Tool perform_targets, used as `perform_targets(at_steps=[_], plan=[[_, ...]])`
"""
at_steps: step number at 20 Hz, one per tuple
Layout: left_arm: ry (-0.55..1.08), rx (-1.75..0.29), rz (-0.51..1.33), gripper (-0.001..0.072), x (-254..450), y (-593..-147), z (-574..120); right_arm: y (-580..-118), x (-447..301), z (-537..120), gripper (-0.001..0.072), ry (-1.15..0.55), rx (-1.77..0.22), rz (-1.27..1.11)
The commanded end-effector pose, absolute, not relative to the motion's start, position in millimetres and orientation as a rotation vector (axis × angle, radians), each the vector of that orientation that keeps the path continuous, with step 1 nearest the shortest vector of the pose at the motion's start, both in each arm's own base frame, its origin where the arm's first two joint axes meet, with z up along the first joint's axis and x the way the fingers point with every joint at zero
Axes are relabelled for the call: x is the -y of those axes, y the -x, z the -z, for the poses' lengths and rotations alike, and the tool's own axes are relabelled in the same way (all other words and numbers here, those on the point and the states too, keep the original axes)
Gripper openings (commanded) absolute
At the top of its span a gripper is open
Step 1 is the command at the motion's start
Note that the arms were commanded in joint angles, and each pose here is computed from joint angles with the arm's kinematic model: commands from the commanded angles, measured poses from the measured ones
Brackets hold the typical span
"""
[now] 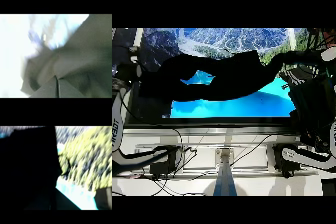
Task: Fold the clothes and pants, and hang the long-sleeved shirts on hangers.
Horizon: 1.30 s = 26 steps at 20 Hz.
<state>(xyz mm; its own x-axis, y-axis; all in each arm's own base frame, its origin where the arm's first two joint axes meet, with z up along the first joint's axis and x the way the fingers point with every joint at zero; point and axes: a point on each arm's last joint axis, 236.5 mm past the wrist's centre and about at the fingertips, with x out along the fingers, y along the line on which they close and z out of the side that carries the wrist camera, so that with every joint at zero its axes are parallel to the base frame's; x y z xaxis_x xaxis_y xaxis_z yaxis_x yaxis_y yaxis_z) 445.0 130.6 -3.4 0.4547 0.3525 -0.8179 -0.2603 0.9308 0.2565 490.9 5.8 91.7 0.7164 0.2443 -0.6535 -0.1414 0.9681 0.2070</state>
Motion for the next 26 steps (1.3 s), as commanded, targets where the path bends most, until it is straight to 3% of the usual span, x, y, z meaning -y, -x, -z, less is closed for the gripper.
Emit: perform_targets(at_steps=[1,6,9,14,17,22,26], plan=[[-0.016,-0.771,-0.475,0.0008,-166,-489,-90,-540,30,-176,0.0023,-0.26,-0.401,-0.044],[0.152,-0.328,-0.572,0.0009,-216,-504,-282,-545,41,-315,0.0025,-0.164,-0.131,-0.04],[0.087,-0.297,-0.599,0.0009,-226,-480,-317,-528,34,-321,0.0025,-0.076,-0.222,-0.076],[0.028,-0.758,-0.733,0.0008,-275,-415,-208,-460,2,-198,0.0024,-0.07,-0.787,-0.22],[-0.007,-1.066,-0.709,0.0008,-280,-369,-120,-415,-9,-134,0.0024,-0.101,-1.038,-0.273],[-0.041,-1.409,-0.619,0.0008,-269,-303,-29,-328,-14,-74,0.0024,-0.108,-1.269,-0.278],[-0.029,-1.512,-0.555,0.0008,-263,-275,1,-257,-21,-44,0.0025,-0.114,-1.453,-0.303]])
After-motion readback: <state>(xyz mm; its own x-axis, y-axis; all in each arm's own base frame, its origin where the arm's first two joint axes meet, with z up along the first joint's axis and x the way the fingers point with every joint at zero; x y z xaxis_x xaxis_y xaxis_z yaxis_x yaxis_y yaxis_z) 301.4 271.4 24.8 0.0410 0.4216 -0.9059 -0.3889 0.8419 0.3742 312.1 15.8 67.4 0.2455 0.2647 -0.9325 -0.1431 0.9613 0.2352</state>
